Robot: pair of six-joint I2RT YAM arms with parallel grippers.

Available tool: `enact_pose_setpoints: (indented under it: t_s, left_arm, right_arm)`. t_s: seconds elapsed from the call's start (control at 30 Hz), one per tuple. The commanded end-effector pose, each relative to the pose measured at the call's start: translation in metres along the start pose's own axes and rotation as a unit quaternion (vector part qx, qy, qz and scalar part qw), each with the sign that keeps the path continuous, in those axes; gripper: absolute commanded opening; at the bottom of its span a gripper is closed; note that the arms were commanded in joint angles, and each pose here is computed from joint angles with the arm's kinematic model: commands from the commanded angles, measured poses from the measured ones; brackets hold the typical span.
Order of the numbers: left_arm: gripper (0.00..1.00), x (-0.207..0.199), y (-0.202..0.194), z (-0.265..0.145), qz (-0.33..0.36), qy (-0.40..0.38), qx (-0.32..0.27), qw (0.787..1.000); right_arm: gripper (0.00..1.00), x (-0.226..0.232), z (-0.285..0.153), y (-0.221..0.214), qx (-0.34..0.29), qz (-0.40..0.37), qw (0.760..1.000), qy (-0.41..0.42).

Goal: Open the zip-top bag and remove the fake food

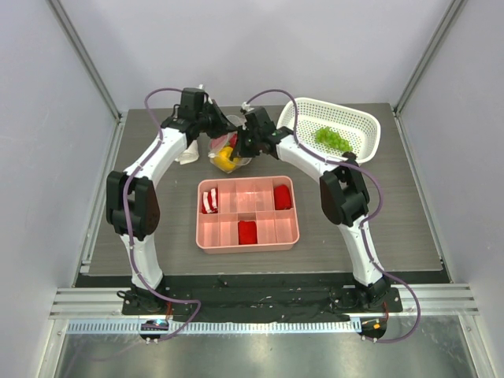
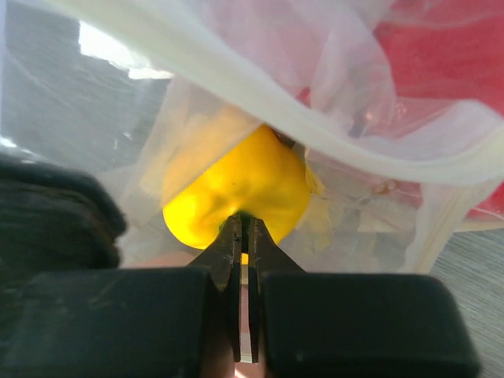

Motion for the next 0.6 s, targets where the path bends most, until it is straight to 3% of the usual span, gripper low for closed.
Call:
enact_pose_setpoints:
  t_s: [0.0,0.57]
  left_arm:
    - [0.0,-0.027,0.009,-0.016,0.016,-0.043,-0.018,0.999]
    - [0.0,-0.017,-0.002,-0.019,0.027,-0.026,-0.006,0.999]
  right_arm:
    - [0.01,0.018,-0.013,0.006,-0.026,-0.012,0.999,0.018]
    - [0.01,0.044,-0.109,0.077,-0.127,-0.044,0.991,-0.028]
Point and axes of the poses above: each gripper's point midway between its finger pads, its own z axis out along the fingers, its own x axis along the line the jaws close on, y = z × x, the point moved 4 cm from there along -z, back along the fingers, and after that the axes turned 11 degrees about z, right-handed, at the moved point
